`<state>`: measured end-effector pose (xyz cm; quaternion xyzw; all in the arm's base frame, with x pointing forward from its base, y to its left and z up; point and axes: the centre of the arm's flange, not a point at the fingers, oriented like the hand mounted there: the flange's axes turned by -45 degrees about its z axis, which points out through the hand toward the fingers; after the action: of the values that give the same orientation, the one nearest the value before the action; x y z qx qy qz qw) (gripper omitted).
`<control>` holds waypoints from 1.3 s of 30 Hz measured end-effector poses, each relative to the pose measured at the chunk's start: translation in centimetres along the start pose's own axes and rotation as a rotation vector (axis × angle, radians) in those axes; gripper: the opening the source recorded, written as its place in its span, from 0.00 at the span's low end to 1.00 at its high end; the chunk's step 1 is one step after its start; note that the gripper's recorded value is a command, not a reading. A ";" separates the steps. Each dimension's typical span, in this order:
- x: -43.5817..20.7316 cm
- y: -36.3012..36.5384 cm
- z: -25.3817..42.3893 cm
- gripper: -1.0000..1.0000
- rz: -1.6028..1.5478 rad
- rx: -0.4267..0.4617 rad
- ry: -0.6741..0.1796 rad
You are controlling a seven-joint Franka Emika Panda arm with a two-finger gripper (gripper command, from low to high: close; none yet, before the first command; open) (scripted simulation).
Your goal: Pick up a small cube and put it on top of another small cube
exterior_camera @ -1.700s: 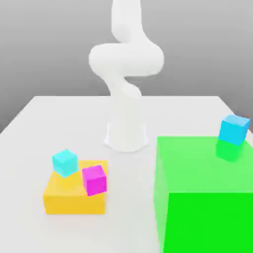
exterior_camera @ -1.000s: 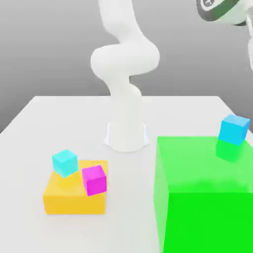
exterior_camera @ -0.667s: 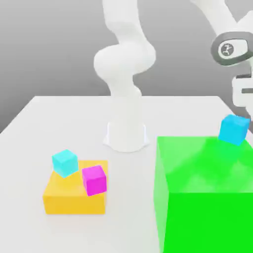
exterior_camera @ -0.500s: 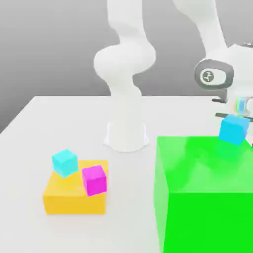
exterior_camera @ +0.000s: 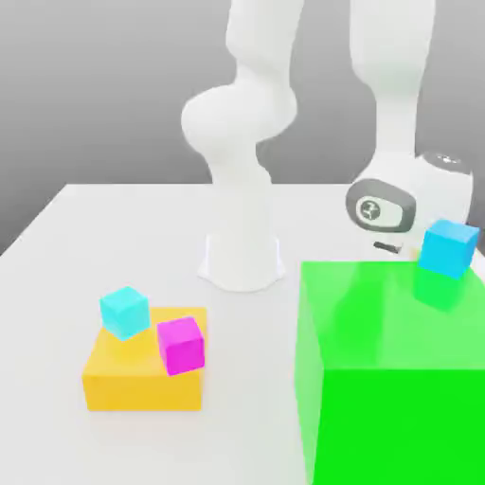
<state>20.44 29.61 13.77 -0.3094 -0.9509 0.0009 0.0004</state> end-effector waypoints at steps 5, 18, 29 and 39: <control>0.0 0.0 -4.2 0.00 0.000 0.000 -0.001; -0.4 9.0 -19.7 0.00 0.069 -0.249 -0.187; -20.6 1.7 -24.9 0.00 0.191 -0.192 -0.337; -33.2 -15.4 -22.7 0.00 0.312 -0.030 -0.206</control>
<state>38.28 -2.37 36.45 -0.4512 -0.8864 0.0183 -0.1019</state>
